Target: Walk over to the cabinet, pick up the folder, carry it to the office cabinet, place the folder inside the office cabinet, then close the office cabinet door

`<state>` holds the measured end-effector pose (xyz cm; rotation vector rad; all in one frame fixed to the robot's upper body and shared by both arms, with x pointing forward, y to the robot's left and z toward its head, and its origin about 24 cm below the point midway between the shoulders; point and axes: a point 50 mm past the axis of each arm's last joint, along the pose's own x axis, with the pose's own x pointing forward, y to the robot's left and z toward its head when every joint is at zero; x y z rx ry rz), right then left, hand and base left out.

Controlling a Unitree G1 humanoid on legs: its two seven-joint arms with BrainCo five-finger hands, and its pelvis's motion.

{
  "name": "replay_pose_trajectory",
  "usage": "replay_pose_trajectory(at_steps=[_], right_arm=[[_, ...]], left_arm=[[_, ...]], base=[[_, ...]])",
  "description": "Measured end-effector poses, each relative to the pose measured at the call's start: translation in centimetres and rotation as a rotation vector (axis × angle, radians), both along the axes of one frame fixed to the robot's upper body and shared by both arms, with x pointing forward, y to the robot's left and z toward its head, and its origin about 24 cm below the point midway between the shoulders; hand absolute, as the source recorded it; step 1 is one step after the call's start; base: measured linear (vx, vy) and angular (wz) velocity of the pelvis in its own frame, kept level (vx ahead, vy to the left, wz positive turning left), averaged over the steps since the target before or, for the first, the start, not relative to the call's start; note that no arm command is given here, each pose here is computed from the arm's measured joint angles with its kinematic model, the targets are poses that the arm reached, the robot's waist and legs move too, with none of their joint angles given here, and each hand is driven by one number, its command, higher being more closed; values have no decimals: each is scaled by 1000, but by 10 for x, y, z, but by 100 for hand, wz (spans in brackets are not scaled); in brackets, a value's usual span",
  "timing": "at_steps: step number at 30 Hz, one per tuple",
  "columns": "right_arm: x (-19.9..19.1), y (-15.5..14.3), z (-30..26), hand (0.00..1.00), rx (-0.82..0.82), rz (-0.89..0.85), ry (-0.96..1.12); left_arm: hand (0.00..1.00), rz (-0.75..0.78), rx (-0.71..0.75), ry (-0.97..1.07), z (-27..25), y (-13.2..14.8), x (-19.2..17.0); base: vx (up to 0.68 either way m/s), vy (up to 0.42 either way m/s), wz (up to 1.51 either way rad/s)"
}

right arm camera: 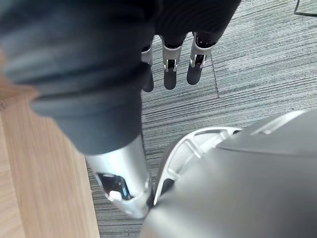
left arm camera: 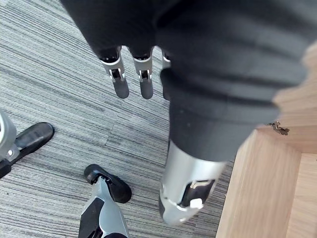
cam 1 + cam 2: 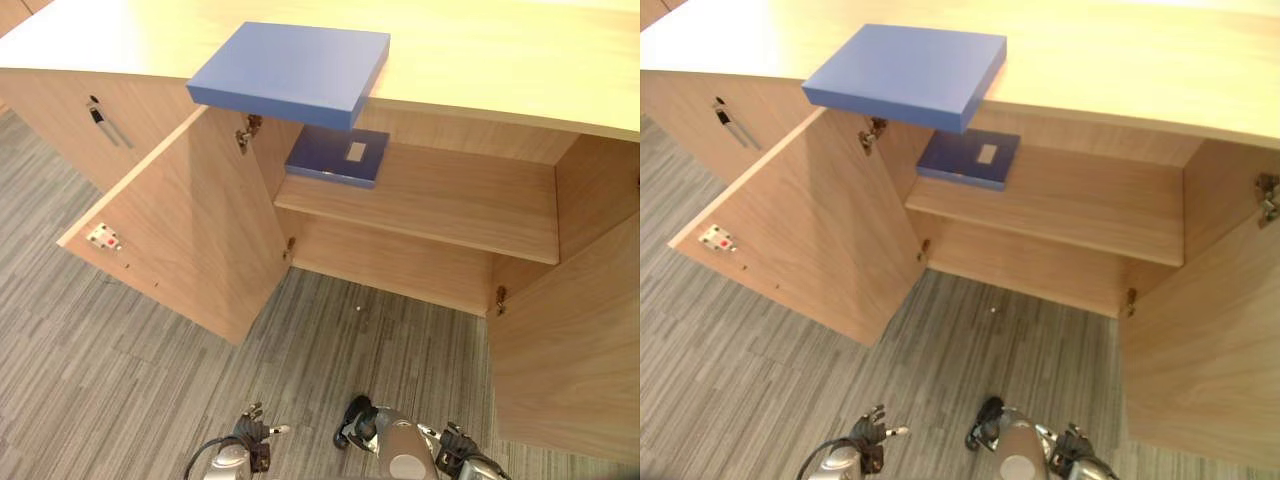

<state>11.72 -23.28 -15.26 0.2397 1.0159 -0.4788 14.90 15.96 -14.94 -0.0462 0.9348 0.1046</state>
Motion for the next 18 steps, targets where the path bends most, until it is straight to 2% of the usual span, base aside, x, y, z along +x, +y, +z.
replay_pose_trajectory(at_steps=[5, 10, 18], right_arm=[[-3, 3, -2, 0, 2, 4, 11], [5, 5, 0, 0, -5, 33, -2], [7, 13, 0, 0, -1, 77, -3]], left_arm=[[0, -10, 6, -25, 4, 1, 10], [0, -28, 4, -92, 12, -3, 21], [0, -43, -29, -232, 30, -18, 40]], base=[[165, -99, -22], [131, 35, -51], [99, 164, -43]])
